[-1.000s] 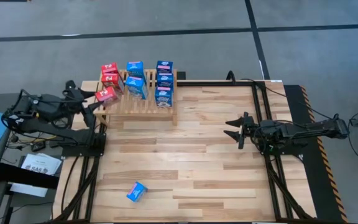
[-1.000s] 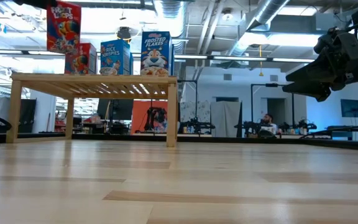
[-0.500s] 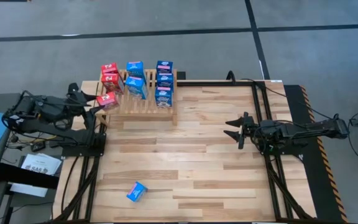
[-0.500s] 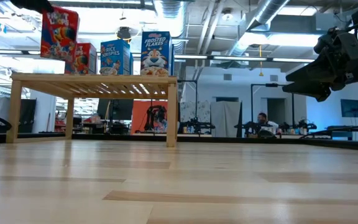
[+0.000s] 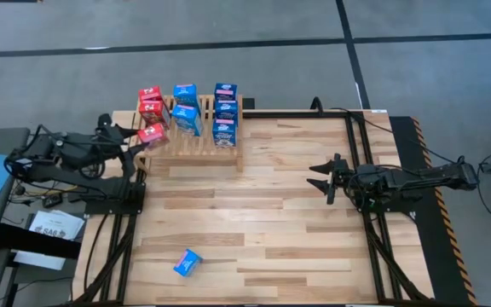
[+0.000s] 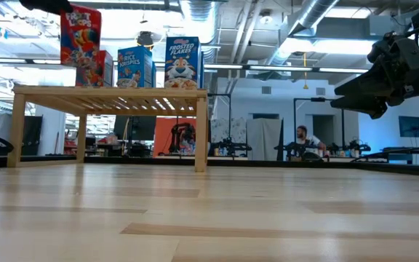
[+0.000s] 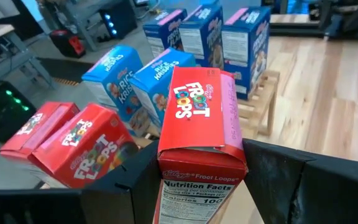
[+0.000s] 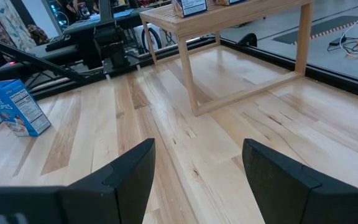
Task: Stack cereal on shelf
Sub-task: Put the red cereal box the aligned with the other cereal boxes on the shelf
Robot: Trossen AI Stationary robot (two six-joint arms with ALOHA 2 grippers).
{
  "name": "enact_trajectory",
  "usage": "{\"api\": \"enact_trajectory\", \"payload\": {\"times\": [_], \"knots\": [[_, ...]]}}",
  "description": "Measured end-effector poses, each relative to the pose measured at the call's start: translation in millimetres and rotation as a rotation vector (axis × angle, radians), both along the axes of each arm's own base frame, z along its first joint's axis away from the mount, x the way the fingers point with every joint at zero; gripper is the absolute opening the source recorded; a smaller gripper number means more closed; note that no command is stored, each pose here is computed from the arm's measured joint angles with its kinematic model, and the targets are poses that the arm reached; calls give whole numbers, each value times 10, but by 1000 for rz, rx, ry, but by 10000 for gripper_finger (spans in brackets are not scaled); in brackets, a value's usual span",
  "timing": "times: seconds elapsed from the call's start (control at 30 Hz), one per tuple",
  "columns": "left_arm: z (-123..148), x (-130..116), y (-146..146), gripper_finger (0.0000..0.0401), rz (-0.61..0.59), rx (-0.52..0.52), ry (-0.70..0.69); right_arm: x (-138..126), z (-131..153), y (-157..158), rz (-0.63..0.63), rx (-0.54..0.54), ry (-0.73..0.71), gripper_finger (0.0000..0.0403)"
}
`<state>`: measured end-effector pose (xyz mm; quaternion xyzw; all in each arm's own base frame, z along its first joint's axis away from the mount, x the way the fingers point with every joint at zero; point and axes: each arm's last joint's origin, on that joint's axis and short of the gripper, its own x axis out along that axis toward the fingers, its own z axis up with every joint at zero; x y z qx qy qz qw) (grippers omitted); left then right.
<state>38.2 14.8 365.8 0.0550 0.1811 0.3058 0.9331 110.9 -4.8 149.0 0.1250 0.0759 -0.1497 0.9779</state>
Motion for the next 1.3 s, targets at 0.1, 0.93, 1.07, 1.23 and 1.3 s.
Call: {"api": "enact_trajectory", "payload": {"times": [0.1,0.93,1.07,1.23,1.3], "knots": [[-46,44,-4,188,7,7,7,0,-1,0,0,0,0,266],[-228,89,13,188,61,-4,49,0,0,0,0,0,0,266],[-224,70,21,188,78,3,38,0,-1,0,0,0,0,266],[-251,44,29,188,109,-27,42,0,-1,0,0,0,0,266],[-257,48,29,188,109,-31,38,0,0,0,0,0,0,266]]}}
